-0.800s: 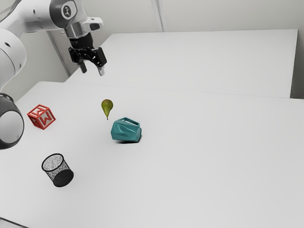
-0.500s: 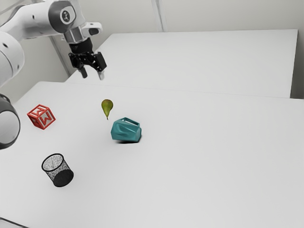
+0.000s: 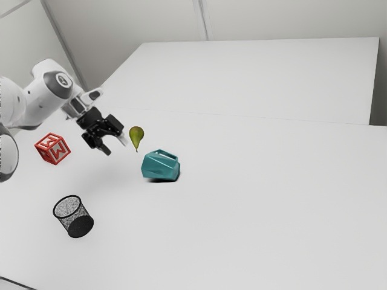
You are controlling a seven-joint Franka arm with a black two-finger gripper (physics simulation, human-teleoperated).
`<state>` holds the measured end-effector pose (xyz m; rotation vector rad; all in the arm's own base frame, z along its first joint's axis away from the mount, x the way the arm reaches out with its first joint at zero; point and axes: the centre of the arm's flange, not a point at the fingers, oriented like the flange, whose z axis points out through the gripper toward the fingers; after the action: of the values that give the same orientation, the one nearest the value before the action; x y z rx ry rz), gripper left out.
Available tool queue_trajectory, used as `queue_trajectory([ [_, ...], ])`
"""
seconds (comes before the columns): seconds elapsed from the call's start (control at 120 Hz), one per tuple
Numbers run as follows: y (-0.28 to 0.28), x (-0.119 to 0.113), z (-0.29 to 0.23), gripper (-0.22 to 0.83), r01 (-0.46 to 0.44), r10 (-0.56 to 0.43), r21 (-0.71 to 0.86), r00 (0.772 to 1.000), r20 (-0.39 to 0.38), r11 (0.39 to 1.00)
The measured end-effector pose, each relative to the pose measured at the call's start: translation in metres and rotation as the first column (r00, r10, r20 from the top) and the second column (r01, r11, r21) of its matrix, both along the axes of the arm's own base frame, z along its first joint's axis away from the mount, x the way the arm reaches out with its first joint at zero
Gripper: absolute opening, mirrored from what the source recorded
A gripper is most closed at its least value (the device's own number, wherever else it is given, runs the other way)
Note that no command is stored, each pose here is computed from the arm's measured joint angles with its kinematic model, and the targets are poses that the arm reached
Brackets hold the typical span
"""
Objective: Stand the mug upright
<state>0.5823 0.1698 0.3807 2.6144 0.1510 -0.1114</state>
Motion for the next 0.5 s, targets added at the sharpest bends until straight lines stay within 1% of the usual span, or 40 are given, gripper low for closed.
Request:
queue_trajectory([
  [0.1, 0.006, -0.006, -0.023, 0.62, -0.041, 0.043, -0.096, 0.999, 0.021, 0.995],
  [0.192, 0.005, -0.004, -0.039, 0.62, -0.049, 0.057, -0.159, 0.997, 0.051, 0.986],
  [0.317, 0.001, 0.003, -0.056, 0.61, -0.041, 0.064, -0.223, 0.993, 0.100, 0.974],
  [0.5, -0.007, 0.016, -0.075, 0.61, -0.011, 0.055, -0.265, 0.986, 0.160, 0.964],
])
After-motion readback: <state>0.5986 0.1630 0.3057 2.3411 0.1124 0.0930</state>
